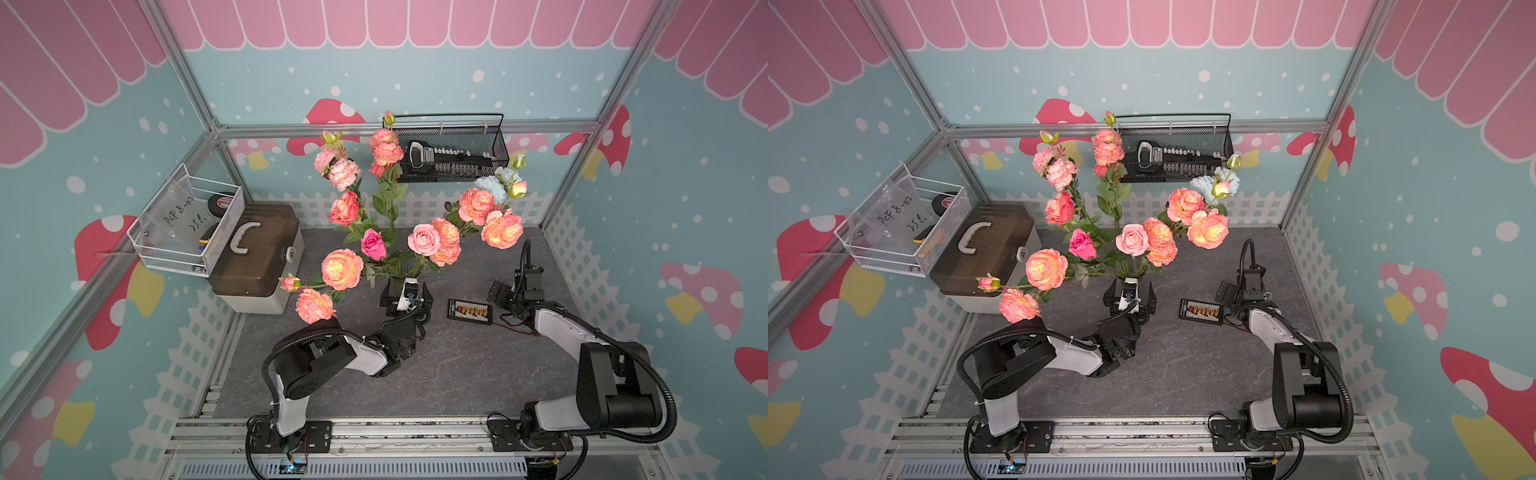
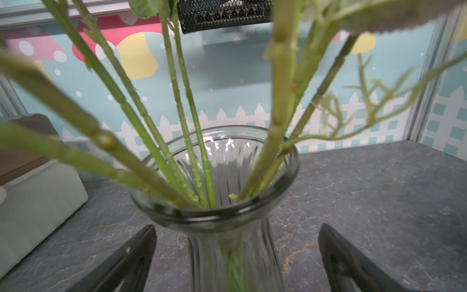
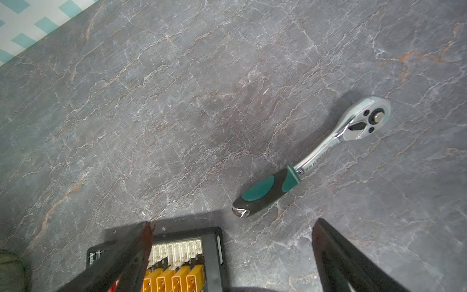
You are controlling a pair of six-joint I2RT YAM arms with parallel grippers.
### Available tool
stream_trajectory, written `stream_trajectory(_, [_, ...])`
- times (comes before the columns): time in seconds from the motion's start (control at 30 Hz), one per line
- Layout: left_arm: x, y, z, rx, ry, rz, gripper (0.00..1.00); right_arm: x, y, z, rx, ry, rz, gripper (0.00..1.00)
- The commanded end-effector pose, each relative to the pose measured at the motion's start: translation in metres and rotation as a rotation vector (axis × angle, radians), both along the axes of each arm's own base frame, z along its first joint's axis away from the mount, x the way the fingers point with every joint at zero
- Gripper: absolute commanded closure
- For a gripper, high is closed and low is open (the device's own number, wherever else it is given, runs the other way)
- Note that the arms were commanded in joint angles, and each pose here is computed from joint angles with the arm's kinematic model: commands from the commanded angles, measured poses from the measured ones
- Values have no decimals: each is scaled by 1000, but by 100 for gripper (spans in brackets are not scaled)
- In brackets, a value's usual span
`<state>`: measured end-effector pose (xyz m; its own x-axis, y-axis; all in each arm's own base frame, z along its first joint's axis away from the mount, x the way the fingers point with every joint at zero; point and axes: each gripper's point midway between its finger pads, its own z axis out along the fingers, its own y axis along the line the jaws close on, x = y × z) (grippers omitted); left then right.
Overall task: Pick out pink flowers from the vase
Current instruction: Pick up the vase from the center of the board.
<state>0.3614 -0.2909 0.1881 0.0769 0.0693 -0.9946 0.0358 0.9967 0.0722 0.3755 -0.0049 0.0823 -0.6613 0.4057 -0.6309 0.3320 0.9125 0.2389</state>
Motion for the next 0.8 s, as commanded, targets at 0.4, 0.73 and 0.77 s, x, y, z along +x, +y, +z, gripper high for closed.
stream_trajectory(0.4, [41, 9, 0, 19, -18, 71, 9, 7, 13, 13, 35, -37, 41, 3])
stream_trajectory(0.73, [41, 2, -8, 41, 15, 24, 64, 5, 39, 41, 45, -110, 119, 3])
stream_trajectory(0.77, [40, 3, -7, 30, 17, 23, 70, 5, 44, 45, 49, -121, 141, 4])
